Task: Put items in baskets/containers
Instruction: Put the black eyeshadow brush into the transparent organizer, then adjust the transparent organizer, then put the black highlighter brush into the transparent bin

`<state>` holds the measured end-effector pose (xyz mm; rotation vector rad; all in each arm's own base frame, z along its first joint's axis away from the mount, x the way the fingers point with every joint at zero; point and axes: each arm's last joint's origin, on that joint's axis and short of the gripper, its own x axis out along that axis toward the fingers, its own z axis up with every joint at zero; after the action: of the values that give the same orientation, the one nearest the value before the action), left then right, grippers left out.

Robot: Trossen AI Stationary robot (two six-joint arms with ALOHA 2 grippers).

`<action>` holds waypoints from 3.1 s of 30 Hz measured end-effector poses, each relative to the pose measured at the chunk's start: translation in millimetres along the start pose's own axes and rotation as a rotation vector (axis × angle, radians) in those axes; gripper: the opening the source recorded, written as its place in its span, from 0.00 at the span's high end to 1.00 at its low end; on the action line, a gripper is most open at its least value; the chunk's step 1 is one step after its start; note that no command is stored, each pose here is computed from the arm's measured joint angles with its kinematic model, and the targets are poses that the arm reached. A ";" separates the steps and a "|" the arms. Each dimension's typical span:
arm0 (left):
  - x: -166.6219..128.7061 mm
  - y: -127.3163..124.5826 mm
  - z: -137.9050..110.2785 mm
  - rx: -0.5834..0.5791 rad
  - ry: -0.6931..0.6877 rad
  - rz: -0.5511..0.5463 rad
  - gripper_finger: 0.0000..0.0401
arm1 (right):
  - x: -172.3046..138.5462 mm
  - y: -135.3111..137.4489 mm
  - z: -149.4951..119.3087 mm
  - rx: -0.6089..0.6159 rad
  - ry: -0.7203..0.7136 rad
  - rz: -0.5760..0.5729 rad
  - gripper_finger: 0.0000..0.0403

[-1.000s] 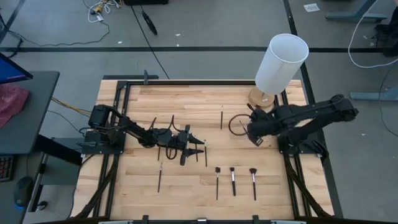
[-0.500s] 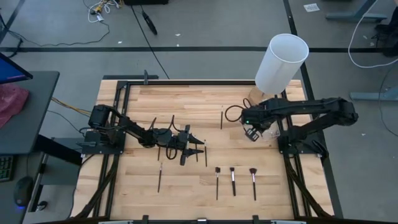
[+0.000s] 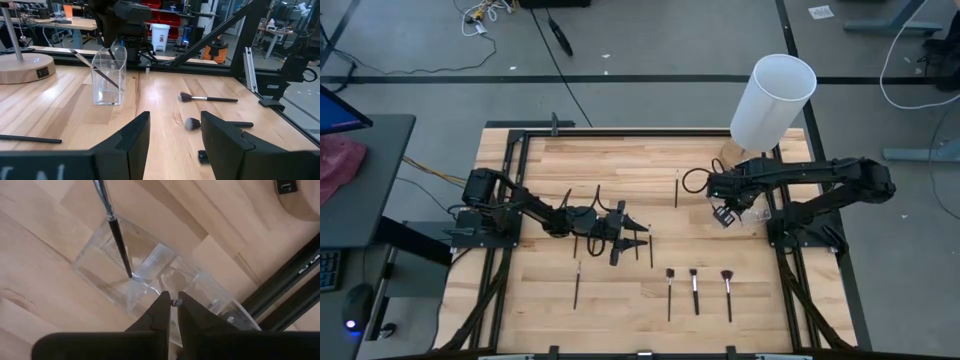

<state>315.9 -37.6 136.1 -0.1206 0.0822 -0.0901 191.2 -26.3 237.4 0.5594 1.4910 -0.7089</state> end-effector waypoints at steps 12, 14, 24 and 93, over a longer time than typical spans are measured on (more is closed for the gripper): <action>0.0 0.0 -0.1 0.000 0.001 0.000 0.56 | 10.4 -0.4 -1.9 0.002 0.007 -0.008 0.91; 0.0 0.0 0.0 0.000 0.000 0.000 0.56 | 10.4 0.1 -1.3 -0.001 0.000 -0.003 0.89; 0.0 0.0 -0.1 0.000 0.001 0.000 0.56 | 9.3 -0.5 -1.8 -0.031 0.004 -0.008 0.62; 0.0 0.6 -0.1 -0.018 -0.002 0.023 0.56 | -8.6 124.0 -32.9 -0.457 -0.302 -0.097 0.99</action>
<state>316.0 -37.0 135.9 -0.1376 0.0828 -0.0662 258.6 83.1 233.8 0.0291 1.3415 -0.4778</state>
